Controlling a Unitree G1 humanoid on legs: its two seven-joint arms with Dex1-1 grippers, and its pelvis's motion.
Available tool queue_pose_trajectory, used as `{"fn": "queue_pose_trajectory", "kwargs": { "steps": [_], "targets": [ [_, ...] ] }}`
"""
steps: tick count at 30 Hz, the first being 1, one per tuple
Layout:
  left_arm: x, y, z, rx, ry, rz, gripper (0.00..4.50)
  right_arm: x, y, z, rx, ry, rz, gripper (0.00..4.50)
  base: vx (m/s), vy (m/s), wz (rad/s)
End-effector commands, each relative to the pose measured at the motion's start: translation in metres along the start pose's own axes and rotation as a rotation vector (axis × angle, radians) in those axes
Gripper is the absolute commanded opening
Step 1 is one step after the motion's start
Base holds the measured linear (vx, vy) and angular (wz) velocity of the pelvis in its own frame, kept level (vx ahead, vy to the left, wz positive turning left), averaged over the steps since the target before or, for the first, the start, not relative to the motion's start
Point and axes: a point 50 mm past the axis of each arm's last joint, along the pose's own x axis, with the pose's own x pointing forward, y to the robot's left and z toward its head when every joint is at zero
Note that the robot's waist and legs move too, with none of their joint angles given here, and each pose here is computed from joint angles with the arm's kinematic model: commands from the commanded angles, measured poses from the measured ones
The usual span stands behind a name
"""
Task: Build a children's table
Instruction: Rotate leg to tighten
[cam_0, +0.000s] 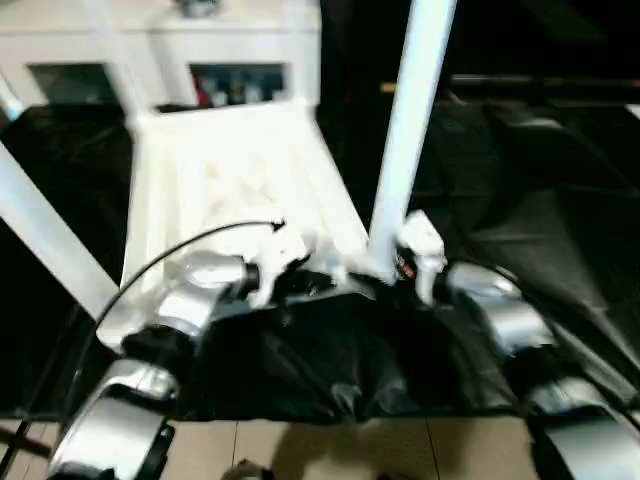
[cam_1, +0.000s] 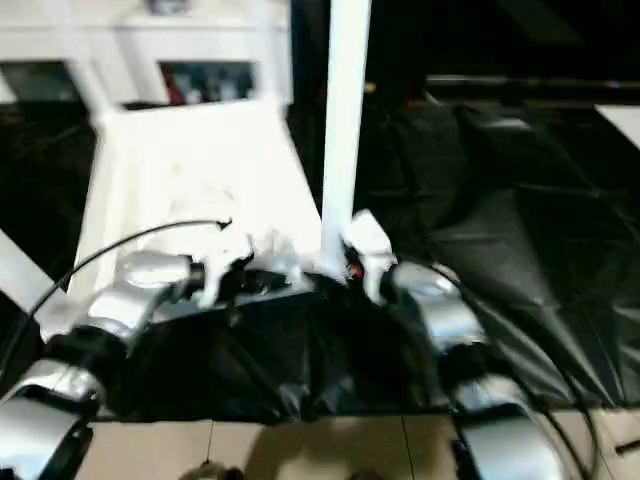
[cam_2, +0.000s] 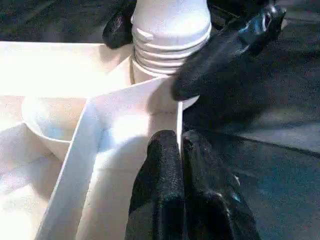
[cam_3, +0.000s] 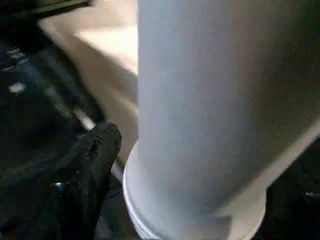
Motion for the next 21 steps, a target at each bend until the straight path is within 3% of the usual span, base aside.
{"fn": "queue_pose_trajectory", "kwargs": {
  "steps": [1,5,17,21],
  "targets": [
    [0.001,-0.004,0.013,0.036,-0.097,-0.062,0.00,-0.001,0.008,0.003,-0.012,0.002,0.123,3.82,0.000,0.000,0.00],
    [-0.003,-0.004,0.010,0.043,-0.071,-0.109,0.00,-0.008,0.012,0.000,-0.046,0.045,0.189,3.82,0.000,0.000,0.00],
    [-0.011,-0.004,0.003,0.055,0.009,-0.202,0.00,-0.005,0.021,0.002,-0.042,0.062,0.264,2.83,0.000,0.000,0.00],
    [-0.011,-0.003,0.004,0.051,0.002,-0.191,0.00,-0.004,0.024,0.001,-0.027,0.059,0.271,2.75,0.000,0.000,0.00]
  ]
}}
